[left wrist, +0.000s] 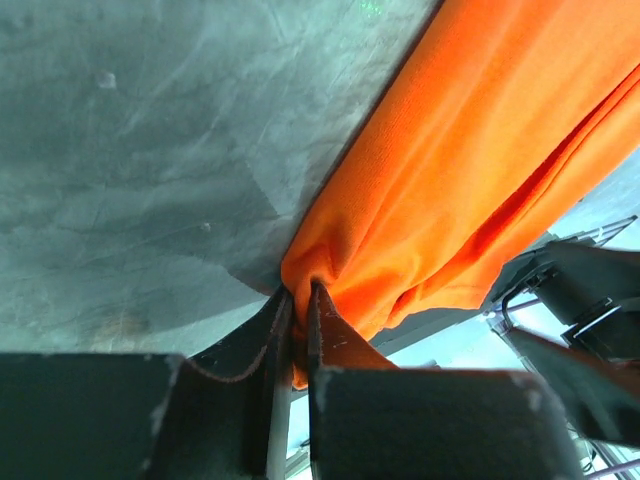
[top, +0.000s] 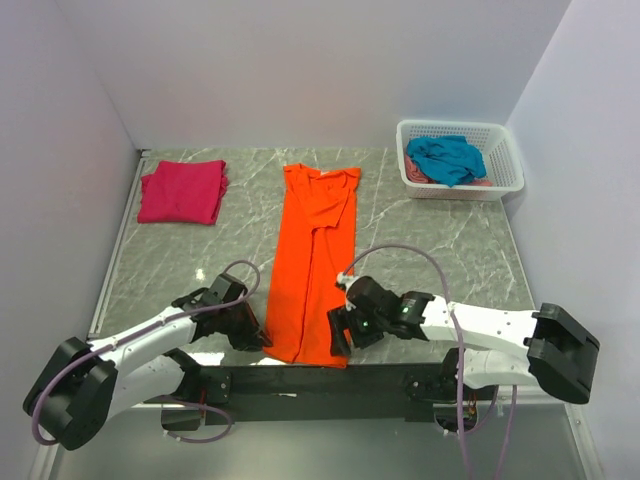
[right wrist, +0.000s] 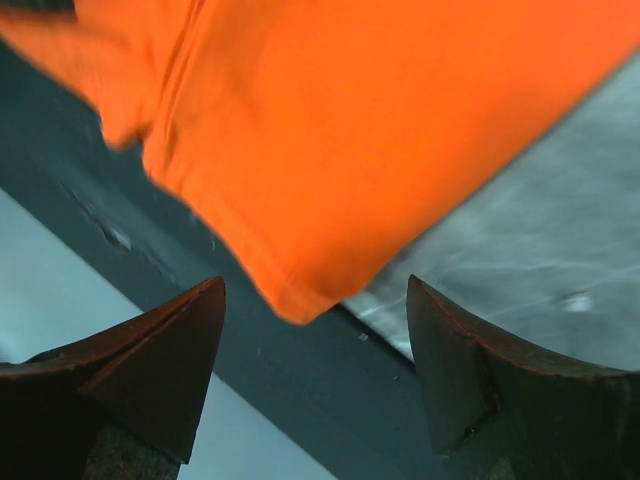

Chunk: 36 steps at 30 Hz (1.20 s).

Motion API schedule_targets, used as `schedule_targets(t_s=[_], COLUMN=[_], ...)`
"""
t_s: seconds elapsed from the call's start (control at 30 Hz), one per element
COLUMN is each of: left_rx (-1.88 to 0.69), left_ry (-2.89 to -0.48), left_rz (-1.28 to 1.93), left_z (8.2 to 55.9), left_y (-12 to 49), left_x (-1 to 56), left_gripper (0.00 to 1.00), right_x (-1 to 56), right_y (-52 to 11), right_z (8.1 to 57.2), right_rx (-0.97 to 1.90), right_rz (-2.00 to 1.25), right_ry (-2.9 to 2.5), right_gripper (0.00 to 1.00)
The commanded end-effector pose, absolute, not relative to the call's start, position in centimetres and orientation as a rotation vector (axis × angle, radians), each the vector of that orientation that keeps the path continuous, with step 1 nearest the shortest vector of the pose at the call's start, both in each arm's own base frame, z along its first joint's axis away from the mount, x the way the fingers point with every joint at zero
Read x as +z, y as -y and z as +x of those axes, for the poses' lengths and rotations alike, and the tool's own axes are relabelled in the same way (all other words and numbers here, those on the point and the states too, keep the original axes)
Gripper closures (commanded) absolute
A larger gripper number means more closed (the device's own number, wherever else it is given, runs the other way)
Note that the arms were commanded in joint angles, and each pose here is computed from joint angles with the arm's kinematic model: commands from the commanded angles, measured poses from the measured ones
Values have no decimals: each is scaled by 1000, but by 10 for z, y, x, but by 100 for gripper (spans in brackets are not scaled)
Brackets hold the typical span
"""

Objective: Fold and stack the t-shirts
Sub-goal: Fold the tshirt

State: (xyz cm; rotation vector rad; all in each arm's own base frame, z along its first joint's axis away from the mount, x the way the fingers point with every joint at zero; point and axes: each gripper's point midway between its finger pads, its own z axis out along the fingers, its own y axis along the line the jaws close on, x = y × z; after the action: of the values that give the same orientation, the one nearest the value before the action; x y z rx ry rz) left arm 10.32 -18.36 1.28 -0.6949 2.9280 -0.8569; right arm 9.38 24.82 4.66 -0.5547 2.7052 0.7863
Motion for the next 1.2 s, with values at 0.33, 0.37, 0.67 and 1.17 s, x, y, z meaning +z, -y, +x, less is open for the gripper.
schedule_targets(t_s=[0.33,0.37,0.67,1.17], left_rx=[-679,-673,-709,-766], left_ry=[-3031,-3036,-2995,-2873], left_rz=[-778,-783,-742,-532], left_z=[75,74,84,155], left_y=[159,159,164,199], left_x=[-15,-16,-5,41], left_gripper=[99,99,99,99], right_x=[29,29,30,91], right_y=[-262,-264,-263,-274], right_z=[63,63,67,147], right_rx=[638,638,586,442], right_rz=[-745,-751,-727,-514], right_ry=[-2736,-2731,-2732,-2512], right_gripper=[27,28,78,96])
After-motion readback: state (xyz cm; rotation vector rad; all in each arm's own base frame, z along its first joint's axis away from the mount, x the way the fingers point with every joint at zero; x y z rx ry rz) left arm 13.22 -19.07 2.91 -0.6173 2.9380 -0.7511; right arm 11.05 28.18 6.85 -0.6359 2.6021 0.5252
